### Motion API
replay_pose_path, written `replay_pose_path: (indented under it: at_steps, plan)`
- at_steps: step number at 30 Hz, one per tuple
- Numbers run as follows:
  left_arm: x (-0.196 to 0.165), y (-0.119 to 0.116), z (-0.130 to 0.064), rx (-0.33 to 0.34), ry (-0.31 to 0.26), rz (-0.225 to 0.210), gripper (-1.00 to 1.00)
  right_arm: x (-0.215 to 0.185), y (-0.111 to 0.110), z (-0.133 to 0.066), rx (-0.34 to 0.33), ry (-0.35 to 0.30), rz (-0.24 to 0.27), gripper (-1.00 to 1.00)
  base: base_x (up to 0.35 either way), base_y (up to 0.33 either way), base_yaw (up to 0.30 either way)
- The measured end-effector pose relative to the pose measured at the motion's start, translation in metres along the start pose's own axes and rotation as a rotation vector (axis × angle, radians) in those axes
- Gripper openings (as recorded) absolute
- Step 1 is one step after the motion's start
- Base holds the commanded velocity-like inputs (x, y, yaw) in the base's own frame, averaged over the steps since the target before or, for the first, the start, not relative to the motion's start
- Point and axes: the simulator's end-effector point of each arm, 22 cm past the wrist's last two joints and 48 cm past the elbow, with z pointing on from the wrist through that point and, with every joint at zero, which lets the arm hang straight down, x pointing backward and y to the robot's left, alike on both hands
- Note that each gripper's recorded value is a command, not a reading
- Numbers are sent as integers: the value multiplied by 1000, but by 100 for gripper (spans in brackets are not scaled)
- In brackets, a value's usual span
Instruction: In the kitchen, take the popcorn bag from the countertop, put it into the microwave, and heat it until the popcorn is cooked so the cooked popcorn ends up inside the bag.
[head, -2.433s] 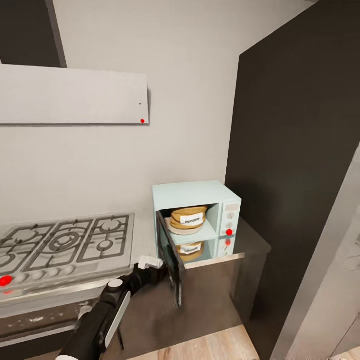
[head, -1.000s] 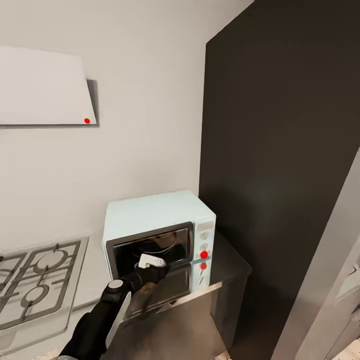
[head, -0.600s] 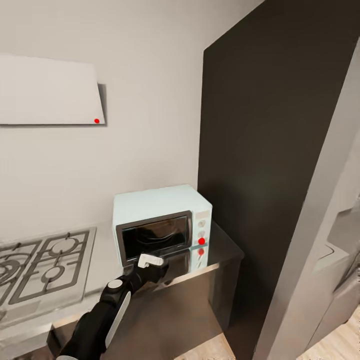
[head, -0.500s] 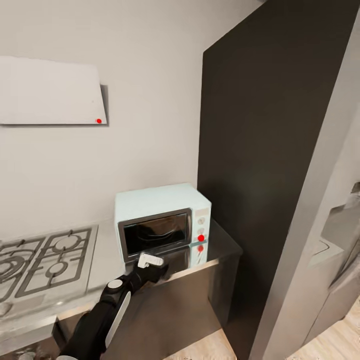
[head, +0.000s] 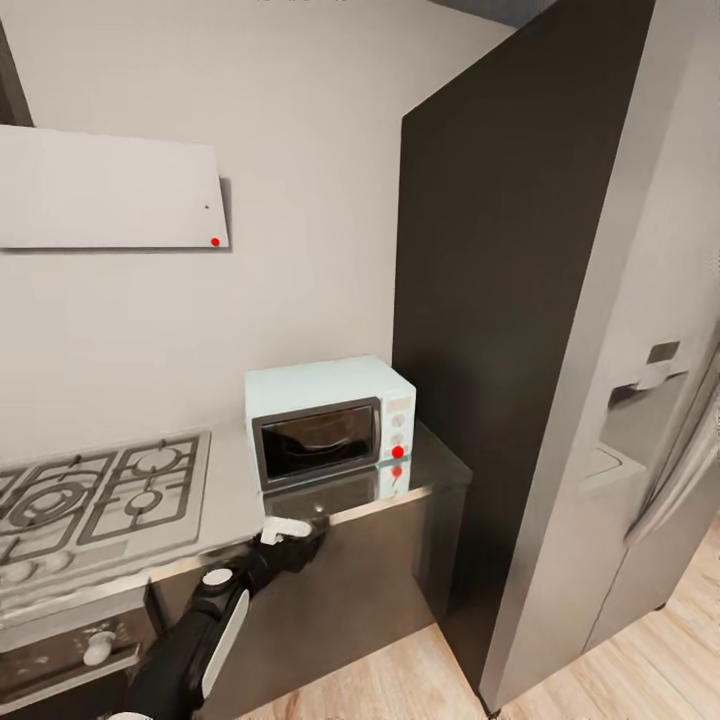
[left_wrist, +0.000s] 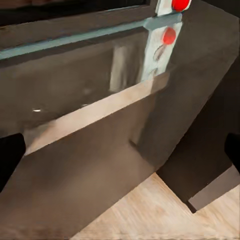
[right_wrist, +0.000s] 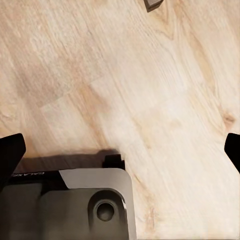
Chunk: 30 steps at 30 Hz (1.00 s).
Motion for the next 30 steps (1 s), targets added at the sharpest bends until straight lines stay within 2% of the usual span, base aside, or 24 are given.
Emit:
replay_pose_path:
  at_steps: [2,5,6,7,9,11,12,13,14,16,17,20,22,24,30]
  plan:
    - [45,25,1,-43,80,-70,100,-1,0,0,0,-3,-1,100,-29,0,0]
    - [134,46,-6,-89,223,-150,100,-1,0,0,0,-4,-1,100,-9,0,0]
    - [166,62,-13,-123,221,-172,100,-1,0,0,0,-5,-2,100,-2,0,0]
    - [237,52,-31,-122,346,-215,100,-1,0,0,0,-4,-2,100,-1,0,0]
    - [281,50,-50,-135,397,-233,100,-1,0,0,0,-5,-2,100,0,0,0]
    - [326,62,-79,-183,492,-247,100,-1,0,0,0,-5,-2,100,0,0,0]
    - [347,74,-97,-226,545,-248,100,-1,0,0,0,-5,-2,100,0,0,0]
    - [377,91,-126,-294,630,-246,100,-1,0,0,0,-5,-2,100,0,0,0]
    - [408,92,-155,-321,726,-257,100,-1,0,0,0,-5,-2,100,0,0,0]
    - [468,73,-218,-331,923,-296,100,-1,0,0,0,-5,-2,100,0,0,0]
    - [493,62,-248,-332,1005,-313,100,-1,0,0,0,-5,-2,100,0,0,0]
    - [542,33,-318,-326,1159,-343,100,-1,0,0,0,-5,-2,100,0,0,0]
    - [562,14,-352,-319,1221,-357,100,-1,0,0,0,-5,-2,100,0,0,0]
    - [571,5,-369,-315,1252,-365,100,-1,0,0,0,-5,-2,100,0,0,24]
    - [578,-1,-381,-314,1273,-371,100,0,-1,0,3,-1,0,100,0,0,196]
